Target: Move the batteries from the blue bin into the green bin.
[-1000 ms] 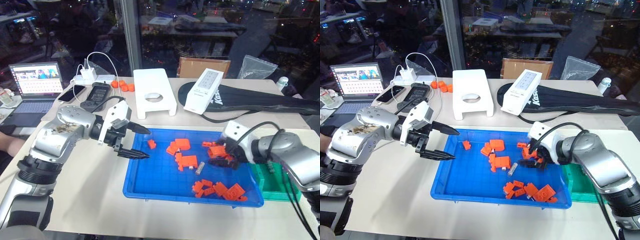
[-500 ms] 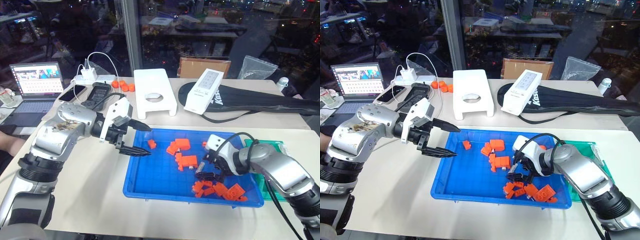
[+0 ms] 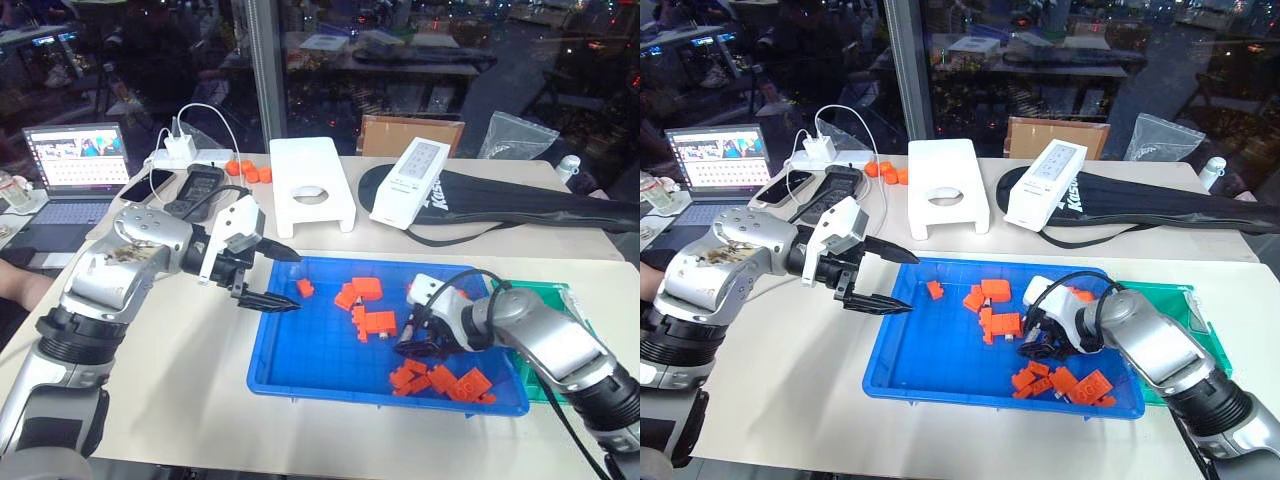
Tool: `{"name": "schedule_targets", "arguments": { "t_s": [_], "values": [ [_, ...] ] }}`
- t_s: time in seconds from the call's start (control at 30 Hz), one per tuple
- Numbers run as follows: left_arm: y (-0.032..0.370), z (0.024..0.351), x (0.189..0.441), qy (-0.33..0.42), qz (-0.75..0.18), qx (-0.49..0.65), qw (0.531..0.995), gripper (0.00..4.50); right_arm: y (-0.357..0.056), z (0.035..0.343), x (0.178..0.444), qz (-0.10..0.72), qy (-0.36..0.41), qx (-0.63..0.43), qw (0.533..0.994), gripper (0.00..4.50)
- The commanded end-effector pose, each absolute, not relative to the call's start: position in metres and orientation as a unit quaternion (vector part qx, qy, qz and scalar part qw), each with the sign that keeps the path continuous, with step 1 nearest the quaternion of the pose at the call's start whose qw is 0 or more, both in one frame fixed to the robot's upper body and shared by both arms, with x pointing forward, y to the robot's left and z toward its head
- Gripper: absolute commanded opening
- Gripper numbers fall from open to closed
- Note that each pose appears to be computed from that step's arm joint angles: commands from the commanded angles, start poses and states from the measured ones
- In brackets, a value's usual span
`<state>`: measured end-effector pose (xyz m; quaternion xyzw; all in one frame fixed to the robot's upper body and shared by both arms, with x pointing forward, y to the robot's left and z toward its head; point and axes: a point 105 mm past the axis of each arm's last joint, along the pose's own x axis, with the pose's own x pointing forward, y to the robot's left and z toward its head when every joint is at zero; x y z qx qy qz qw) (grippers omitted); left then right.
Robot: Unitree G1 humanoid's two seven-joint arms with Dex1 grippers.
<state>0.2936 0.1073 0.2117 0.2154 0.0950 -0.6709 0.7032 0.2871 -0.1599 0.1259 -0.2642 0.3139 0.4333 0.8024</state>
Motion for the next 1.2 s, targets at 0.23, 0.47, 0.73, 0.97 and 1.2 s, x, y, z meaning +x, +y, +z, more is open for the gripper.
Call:
{"name": "schedule_targets", "arguments": {
  "t_s": [0.23,0.47,0.73,0.97,1.2],
  "values": [
    [0.096,0.217,0.297,0.08,-0.678,0.192,0.705,4.5,-0.276,0.214,0.273,0.224,0.3,-0.317,0.871,2.5],
    [0.092,0.218,0.297,0.077,-0.681,0.188,0.704,4.5,-0.323,0.203,0.264,0.155,0.345,-0.33,0.865,2.5],
    [0.097,0.21,0.293,0.081,-0.682,0.213,0.695,4.5,-0.324,0.165,0.268,0.18,0.371,-0.303,0.859,3.0],
    [0.1,0.208,0.292,0.084,-0.677,0.211,0.7,4.5,-0.315,0.18,0.276,0.194,0.349,-0.313,0.862,4.46],
    [0.102,0.208,0.292,0.086,-0.674,0.212,0.702,4.5,-0.219,0.21,0.291,0.347,0.237,-0.284,0.862,4.46]
  ]
}}
